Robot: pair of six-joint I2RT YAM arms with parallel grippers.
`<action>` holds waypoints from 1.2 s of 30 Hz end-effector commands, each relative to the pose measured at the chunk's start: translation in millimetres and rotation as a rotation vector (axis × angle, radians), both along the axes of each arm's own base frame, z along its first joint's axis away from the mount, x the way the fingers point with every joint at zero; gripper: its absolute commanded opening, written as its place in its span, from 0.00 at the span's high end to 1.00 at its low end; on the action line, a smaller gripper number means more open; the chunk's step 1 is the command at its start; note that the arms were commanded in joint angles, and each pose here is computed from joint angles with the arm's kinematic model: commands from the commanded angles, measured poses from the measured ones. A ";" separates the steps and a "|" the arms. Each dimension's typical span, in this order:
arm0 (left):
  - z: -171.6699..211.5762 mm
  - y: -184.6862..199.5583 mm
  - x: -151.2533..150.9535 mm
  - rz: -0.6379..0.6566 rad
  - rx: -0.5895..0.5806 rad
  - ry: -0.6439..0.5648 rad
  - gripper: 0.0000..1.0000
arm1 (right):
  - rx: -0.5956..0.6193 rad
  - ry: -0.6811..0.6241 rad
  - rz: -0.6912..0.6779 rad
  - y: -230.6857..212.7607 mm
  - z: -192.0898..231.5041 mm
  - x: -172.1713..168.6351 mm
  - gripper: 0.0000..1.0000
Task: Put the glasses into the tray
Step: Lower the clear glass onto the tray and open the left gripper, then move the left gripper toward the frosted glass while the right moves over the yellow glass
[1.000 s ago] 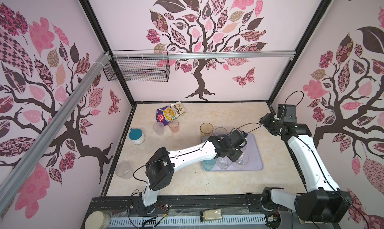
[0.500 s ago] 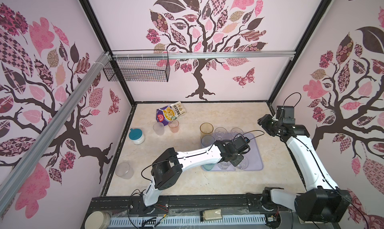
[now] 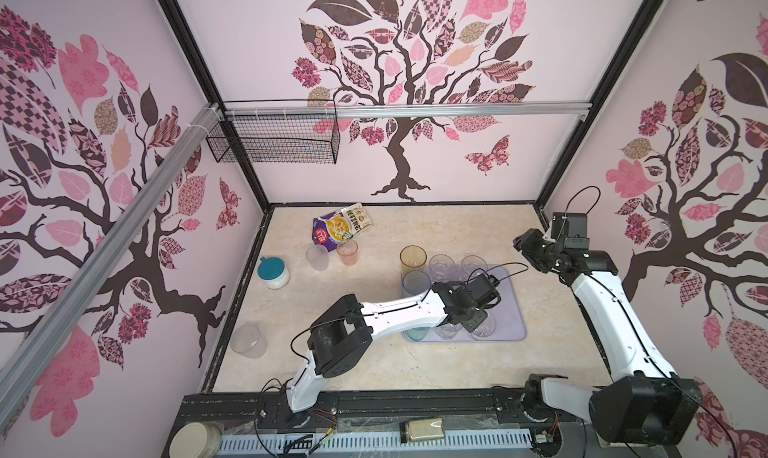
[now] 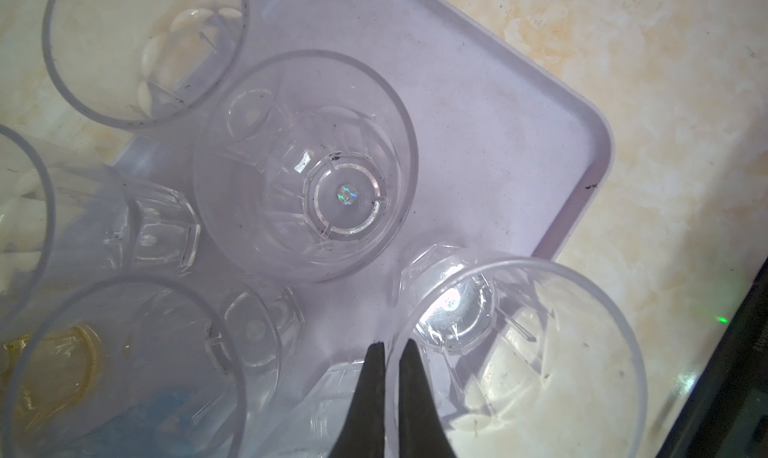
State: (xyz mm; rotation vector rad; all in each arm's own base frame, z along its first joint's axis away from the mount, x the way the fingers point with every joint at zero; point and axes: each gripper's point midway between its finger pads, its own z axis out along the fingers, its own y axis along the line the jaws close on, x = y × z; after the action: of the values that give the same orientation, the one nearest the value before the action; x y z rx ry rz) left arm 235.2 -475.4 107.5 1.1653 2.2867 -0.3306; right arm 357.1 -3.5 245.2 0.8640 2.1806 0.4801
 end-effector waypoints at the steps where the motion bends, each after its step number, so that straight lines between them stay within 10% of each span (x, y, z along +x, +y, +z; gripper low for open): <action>1: 18.3 -9.5 1.7 -0.021 -0.032 -0.020 0.86 | 0.009 0.007 0.005 0.6 -3.6 1.8 0.45; 18: 116.0 12.0 24.1 0.010 -0.168 -0.141 0.57 | -0.011 0.043 0.116 25.6 -13.3 7.1 0.45; 36: 144.9 243.3 89.6 0.493 -0.125 -0.257 0.51 | -0.101 -0.025 0.505 189.6 27.4 27.4 0.44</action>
State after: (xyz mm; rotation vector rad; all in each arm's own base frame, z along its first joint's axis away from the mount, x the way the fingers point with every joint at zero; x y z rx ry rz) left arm 324.1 -263.6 249.1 0.6024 2.1909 -0.1761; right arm 382.0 157.0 270.3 0.3343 2.3507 0.6411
